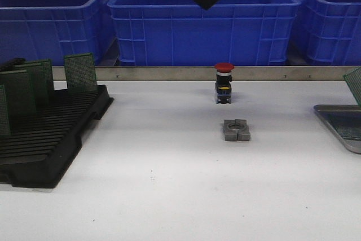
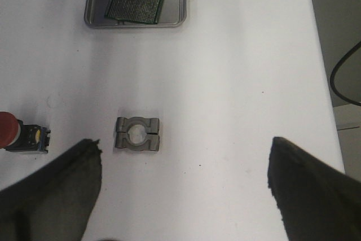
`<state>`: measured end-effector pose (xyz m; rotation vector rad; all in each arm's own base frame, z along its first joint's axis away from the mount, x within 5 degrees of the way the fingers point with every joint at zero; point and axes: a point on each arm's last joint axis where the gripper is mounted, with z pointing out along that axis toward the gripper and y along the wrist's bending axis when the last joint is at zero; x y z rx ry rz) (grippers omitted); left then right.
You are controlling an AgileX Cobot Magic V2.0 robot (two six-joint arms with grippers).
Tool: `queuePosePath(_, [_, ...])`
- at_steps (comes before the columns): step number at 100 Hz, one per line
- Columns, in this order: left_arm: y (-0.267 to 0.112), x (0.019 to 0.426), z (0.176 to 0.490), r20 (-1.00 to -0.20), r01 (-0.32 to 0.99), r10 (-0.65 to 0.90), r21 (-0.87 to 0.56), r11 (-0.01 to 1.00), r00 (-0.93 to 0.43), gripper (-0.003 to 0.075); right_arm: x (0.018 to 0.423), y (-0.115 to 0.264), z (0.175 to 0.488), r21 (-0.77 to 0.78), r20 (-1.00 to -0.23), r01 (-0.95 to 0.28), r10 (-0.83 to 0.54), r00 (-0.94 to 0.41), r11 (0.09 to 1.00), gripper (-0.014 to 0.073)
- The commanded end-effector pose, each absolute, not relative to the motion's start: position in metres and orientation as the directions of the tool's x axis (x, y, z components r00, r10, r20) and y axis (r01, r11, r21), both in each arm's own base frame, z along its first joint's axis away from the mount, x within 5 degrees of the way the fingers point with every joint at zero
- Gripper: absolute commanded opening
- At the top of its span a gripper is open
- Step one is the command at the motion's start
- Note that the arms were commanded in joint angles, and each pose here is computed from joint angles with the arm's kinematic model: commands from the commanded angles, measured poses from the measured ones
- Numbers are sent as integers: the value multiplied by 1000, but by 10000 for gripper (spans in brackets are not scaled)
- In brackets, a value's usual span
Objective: Place circuit board on tray
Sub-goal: 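Lower the second board onto the silver tray and open the right gripper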
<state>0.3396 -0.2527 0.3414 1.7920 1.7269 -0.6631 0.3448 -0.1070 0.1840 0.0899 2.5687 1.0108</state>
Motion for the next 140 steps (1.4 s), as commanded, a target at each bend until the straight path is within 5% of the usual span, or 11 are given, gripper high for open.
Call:
queuePosePath(1, [-251,321,375,-743,997,665,71,-41,81,565,350,-108,199,697,-358,-92,235,-904,711,-69])
queuePosePath(51, [-251,321,375,-743,997,665,71,-41,81,565,358,-112,166,725,-288,-23,273,-918,688,-61])
queuePosePath(60, [-251,321,375,-743,997,665,71,-41,81,565,358,-112,166,725,-288,-23,273,-918,688,4])
queuePosePath(91, [-251,321,375,-743,997,665,71,-41,81,565,358,-113,166,722,-286,-12,283,-916,692,428])
queuePosePath(140, [-251,321,375,-743,997,665,71,-41,81,565,359,-114,168,709,-301,-13,286,-910,705,478])
